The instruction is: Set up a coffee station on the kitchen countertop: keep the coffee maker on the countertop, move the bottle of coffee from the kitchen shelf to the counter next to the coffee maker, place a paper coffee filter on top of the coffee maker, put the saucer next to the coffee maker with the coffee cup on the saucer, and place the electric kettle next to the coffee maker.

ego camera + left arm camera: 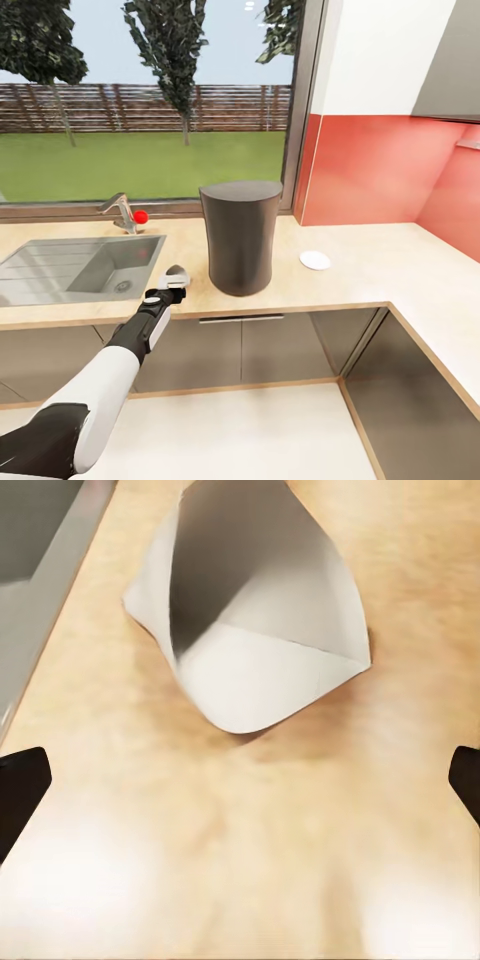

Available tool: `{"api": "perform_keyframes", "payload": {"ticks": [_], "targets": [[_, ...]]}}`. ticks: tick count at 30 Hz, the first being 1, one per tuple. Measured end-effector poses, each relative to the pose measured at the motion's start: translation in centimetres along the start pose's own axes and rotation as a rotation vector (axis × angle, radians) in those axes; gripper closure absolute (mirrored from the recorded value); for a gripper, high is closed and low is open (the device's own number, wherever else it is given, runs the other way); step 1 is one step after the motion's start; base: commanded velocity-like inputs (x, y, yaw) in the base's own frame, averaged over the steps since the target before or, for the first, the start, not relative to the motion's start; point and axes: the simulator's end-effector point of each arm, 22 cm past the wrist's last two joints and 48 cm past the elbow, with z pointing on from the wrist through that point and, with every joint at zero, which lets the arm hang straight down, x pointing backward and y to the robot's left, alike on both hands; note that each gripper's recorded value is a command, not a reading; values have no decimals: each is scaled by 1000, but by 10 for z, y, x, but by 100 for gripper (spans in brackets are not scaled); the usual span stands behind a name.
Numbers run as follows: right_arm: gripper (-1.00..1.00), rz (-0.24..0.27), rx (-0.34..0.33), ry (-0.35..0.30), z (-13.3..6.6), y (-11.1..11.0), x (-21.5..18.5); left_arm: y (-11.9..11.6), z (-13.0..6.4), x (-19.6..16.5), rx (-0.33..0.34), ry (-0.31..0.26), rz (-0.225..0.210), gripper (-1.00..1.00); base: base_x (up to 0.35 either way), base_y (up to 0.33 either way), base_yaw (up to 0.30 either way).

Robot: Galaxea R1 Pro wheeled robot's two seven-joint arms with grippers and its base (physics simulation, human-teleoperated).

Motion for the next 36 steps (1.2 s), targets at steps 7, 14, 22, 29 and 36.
{"api": "perform_keyframes", "payload": {"ticks": [7,14,22,29,36], "targets": [[-100,-1,0,1,0,-1,0,0,0,0,0,0,0,-100,234,0,0],[-100,-2,1,2,0,-1,1,4,1,0,-5,0,-1,-100,131,44,0],[-100,-1,1,29,-1,-1,13,6,1,1,-8,1,-1,-100,148,154,0],[-100,1,1,46,-2,-1,22,6,1,2,-9,2,0,-100,20,21,0],[-100,1,1,47,-2,-1,22,5,1,4,-7,5,3,-100,1,1,0]]}}
